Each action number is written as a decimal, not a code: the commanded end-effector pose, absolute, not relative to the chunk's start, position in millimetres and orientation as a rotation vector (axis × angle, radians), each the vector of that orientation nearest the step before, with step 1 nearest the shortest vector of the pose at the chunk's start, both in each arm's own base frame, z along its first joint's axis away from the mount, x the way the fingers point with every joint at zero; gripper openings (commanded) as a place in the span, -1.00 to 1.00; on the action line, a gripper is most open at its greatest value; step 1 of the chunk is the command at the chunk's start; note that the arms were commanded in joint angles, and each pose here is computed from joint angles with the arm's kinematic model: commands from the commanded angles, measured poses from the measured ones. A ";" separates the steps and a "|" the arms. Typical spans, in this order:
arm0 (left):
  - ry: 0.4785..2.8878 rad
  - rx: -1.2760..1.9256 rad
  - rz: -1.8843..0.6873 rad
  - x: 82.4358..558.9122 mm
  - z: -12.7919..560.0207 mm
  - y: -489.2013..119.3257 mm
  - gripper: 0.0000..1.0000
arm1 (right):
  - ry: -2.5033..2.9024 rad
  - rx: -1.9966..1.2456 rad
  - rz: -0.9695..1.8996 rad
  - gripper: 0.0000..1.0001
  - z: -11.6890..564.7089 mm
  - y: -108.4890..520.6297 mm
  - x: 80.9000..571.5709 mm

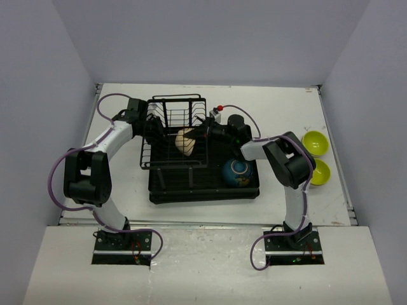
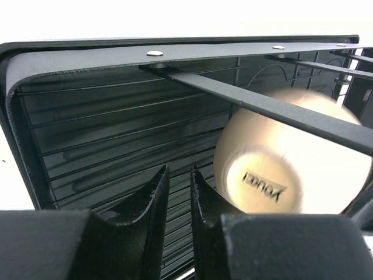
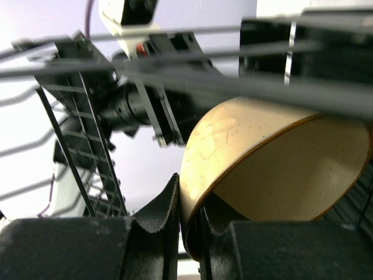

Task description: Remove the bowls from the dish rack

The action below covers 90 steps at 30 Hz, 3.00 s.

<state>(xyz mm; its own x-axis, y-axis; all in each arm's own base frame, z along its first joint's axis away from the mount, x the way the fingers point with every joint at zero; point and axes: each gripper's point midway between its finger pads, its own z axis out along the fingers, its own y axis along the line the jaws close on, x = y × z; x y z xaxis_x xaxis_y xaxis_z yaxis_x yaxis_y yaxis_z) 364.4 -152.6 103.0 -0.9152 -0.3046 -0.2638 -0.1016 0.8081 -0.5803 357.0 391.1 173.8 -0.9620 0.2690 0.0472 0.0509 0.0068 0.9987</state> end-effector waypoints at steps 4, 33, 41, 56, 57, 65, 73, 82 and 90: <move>2.638 -0.263 -0.864 361.1 115.3 -163.3 -0.55 | 2.058 0.110 2.139 -1.00 221.5 369.5 320.0; 2.679 -0.294 -0.823 356.4 98.1 -158.6 -0.53 | 2.478 0.458 0.133 -1.00 205.0 39.6 436.0; 2.668 -0.302 -0.839 359.2 101.4 -160.6 -0.53 | 2.618 0.557 -0.140 -1.00 121.9 5.1 399.3; 2.683 -0.293 -0.839 354.8 98.9 -160.2 -0.21 | 2.749 0.564 -0.314 -1.00 57.4 -15.8 372.1; 2.683 -0.295 -0.838 354.7 99.2 -160.0 -0.18 | 2.763 0.563 -0.306 -1.00 53.6 -14.2 372.0; 2.678 -0.293 -0.846 353.5 100.8 -161.2 0.04 | 2.793 0.504 -0.266 -0.49 46.9 4.9 373.3; 2.663 -0.269 -0.848 349.9 107.2 -160.0 0.20 | 2.725 0.448 -0.163 0.29 93.4 39.3 381.0; 2.634 -0.217 -0.894 345.2 122.4 -164.0 0.23 | 2.633 0.376 -0.036 0.57 196.2 70.5 357.0; 2.622 -0.188 -0.937 328.8 120.6 -166.3 -0.23 | 2.689 0.161 0.250 -1.00 207.5 131.2 278.2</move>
